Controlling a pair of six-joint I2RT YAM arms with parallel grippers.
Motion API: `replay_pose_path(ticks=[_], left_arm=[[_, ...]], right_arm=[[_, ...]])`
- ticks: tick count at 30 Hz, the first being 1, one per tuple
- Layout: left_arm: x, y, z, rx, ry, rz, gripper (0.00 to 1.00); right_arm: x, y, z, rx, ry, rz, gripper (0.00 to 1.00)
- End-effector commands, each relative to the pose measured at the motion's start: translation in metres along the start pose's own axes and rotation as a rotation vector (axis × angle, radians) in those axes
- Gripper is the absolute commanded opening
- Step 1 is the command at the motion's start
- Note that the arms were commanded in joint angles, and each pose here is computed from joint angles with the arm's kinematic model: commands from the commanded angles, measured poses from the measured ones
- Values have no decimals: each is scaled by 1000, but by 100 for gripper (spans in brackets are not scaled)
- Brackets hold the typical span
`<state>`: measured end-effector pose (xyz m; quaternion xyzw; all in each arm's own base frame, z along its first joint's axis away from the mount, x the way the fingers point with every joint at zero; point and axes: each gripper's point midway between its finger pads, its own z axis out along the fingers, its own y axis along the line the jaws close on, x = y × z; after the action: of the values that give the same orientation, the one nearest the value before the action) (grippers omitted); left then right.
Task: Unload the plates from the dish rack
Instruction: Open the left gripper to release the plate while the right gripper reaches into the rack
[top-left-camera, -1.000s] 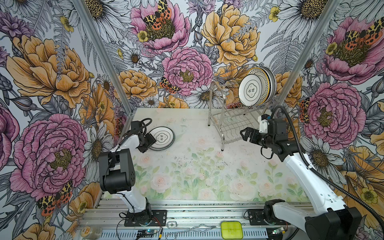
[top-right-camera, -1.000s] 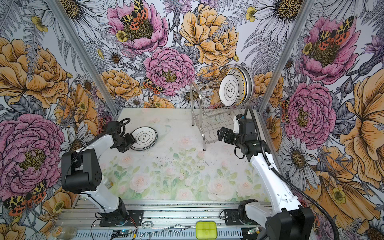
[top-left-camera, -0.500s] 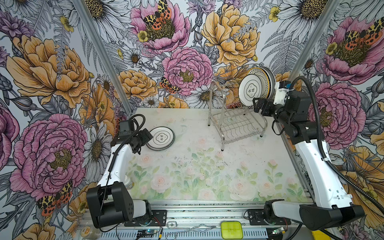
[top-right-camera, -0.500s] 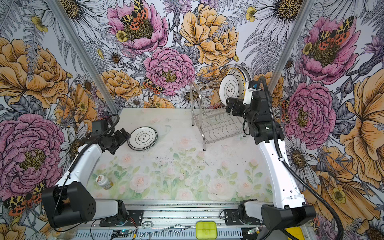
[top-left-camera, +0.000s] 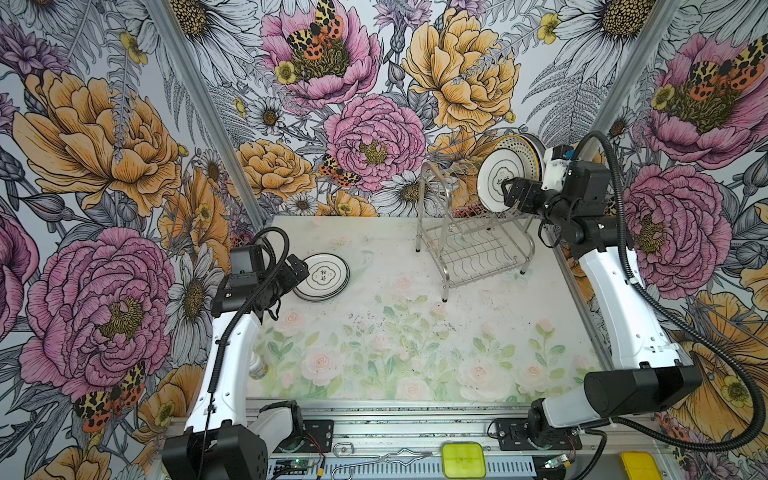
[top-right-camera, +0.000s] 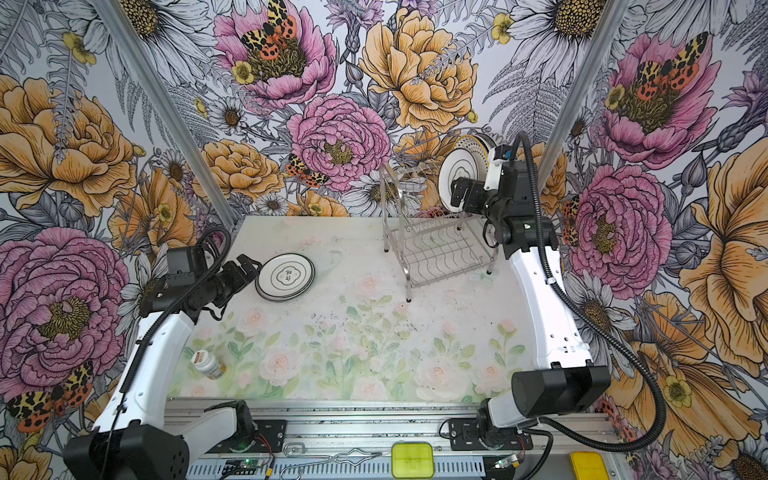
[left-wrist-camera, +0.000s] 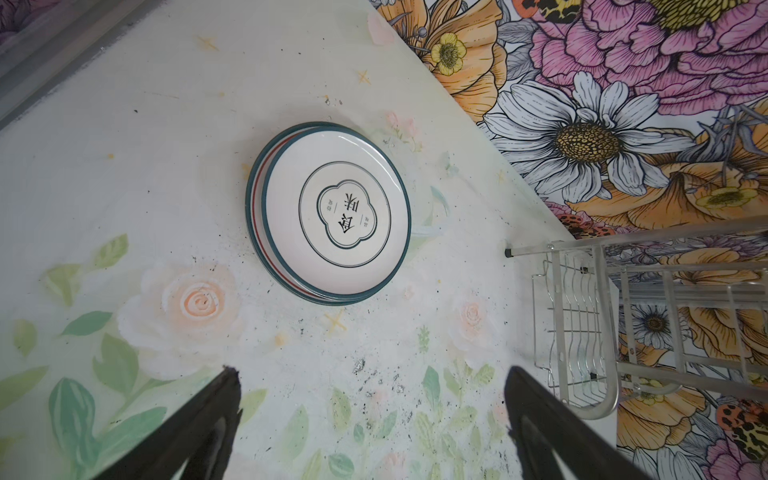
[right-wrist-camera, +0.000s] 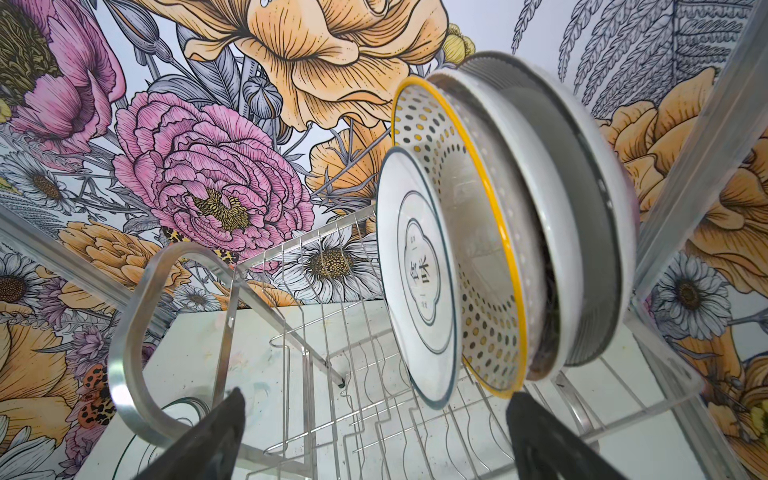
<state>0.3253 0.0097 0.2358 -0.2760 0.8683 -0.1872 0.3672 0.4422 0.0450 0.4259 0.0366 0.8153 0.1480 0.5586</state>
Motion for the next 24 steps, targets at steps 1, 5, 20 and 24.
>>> replay_pose_path(ticks=[1, 5, 20, 24], left_arm=[[11, -3, -3, 23, 24, 3, 99], [14, -2, -5, 28, 26, 2, 99], [19, -10, -7, 46, 35, 21, 99], [20, -11, -6, 49, 38, 20, 99]], right_arm=[[-10, 3, 0, -28, -16, 23, 99], [-8, -1, 8, -19, -4, 32, 99], [0, -7, 30, -11, 30, 52, 90], [1, -12, 39, 5, 37, 47, 86]])
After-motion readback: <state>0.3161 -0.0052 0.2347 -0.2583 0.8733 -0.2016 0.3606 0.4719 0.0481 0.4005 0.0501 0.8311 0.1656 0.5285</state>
